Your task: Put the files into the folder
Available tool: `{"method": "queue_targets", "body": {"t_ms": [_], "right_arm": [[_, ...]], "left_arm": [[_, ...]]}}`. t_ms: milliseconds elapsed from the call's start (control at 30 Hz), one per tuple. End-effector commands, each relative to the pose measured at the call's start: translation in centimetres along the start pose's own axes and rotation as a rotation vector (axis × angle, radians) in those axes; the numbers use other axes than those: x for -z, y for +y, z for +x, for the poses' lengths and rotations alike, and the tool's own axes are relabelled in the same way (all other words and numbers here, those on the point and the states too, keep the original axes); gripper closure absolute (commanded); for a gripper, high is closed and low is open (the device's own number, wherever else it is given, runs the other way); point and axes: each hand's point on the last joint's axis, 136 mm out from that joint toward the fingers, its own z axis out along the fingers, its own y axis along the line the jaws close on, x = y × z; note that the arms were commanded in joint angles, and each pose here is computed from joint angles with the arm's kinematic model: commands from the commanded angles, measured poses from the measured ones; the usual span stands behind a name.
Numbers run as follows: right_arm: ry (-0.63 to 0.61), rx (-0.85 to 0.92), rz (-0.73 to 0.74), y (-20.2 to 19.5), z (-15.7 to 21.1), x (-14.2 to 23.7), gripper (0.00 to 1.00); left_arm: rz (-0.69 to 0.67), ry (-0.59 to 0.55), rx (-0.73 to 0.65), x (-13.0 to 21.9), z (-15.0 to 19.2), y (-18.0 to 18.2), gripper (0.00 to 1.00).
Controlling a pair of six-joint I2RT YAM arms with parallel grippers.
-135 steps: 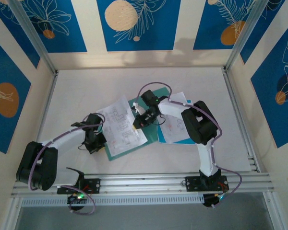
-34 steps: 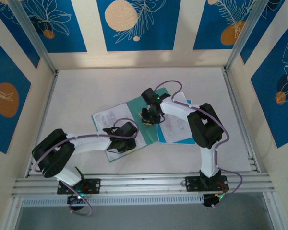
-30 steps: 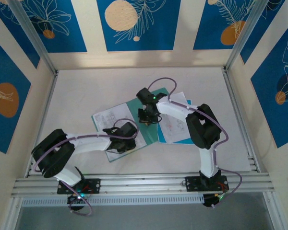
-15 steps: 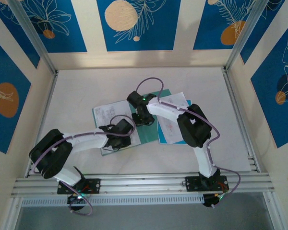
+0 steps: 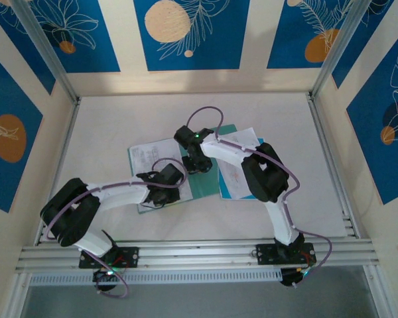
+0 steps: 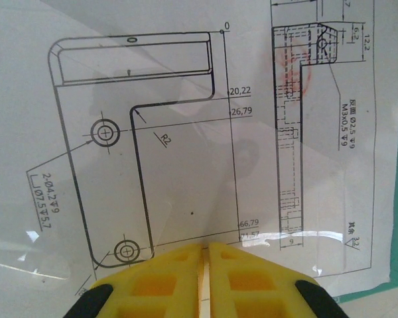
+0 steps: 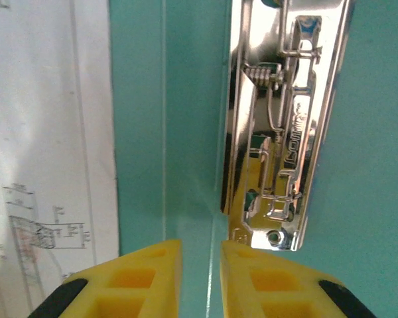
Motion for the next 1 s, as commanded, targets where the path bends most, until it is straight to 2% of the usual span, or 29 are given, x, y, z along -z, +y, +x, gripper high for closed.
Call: {"method": "queue_targets", "body": {"t_ms": [0,367,967], "right_arm": [[0.008,0.032,0.043,-0.2,0.3,-0.1,0.76],[0.022,0.05,0.083,-0.5,0.9,-1.4,0.76],[0.091,0.022,0.173,-3.4,2.8,-3.9,0.75]], "left_arm": [[-0.152,0.057,-0.019,-0.8,1.4,3.8,0.9],[-0.151,0.056,-0.013,-0.7,1.4,3.8,0.91],[-0.163,0.054,-0.001,-0.6,1.4,4.1,0.92]]}}
